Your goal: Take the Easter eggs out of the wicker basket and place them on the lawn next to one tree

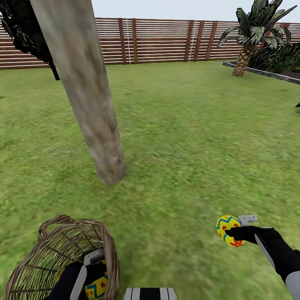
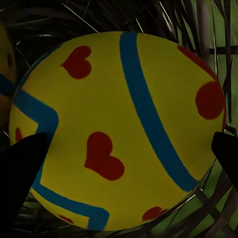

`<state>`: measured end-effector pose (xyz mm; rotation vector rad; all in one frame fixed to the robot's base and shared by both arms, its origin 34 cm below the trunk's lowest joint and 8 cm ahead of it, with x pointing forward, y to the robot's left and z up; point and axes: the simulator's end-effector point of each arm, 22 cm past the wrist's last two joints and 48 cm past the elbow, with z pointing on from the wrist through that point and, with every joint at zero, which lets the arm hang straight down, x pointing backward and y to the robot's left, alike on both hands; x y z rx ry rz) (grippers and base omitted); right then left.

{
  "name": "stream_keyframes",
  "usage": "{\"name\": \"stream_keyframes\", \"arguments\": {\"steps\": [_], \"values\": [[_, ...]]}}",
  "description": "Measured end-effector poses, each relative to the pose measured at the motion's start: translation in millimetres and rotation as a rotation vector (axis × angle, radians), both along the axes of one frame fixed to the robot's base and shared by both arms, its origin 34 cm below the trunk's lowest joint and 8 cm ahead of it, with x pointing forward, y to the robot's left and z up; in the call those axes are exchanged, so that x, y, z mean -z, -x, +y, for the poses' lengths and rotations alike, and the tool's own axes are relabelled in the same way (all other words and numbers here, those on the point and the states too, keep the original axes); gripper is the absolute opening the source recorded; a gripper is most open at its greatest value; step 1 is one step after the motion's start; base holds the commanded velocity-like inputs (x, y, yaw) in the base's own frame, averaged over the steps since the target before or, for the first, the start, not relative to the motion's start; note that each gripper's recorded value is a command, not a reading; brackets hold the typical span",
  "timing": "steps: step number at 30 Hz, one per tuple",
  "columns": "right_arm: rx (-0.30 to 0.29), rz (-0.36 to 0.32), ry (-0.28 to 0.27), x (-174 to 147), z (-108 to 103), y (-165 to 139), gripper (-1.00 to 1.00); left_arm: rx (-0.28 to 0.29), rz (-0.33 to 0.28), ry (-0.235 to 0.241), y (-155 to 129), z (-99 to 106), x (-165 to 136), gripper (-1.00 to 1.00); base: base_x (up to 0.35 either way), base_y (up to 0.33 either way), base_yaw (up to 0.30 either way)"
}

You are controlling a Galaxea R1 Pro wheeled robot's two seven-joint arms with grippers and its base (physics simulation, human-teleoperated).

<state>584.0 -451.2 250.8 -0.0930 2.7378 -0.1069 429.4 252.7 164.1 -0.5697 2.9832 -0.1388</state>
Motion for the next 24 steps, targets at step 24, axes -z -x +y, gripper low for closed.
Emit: {"name": "stream_keyframes", "arguments": {"steps": [24], "values": [[0.002,-0.018,0.002,-9.8,-0.5,-3.9,-1.0,0.008,-0.015,0.006,-4.8,-9.2,-6.8,-1.0,0.0,0.0,0.0]]}}
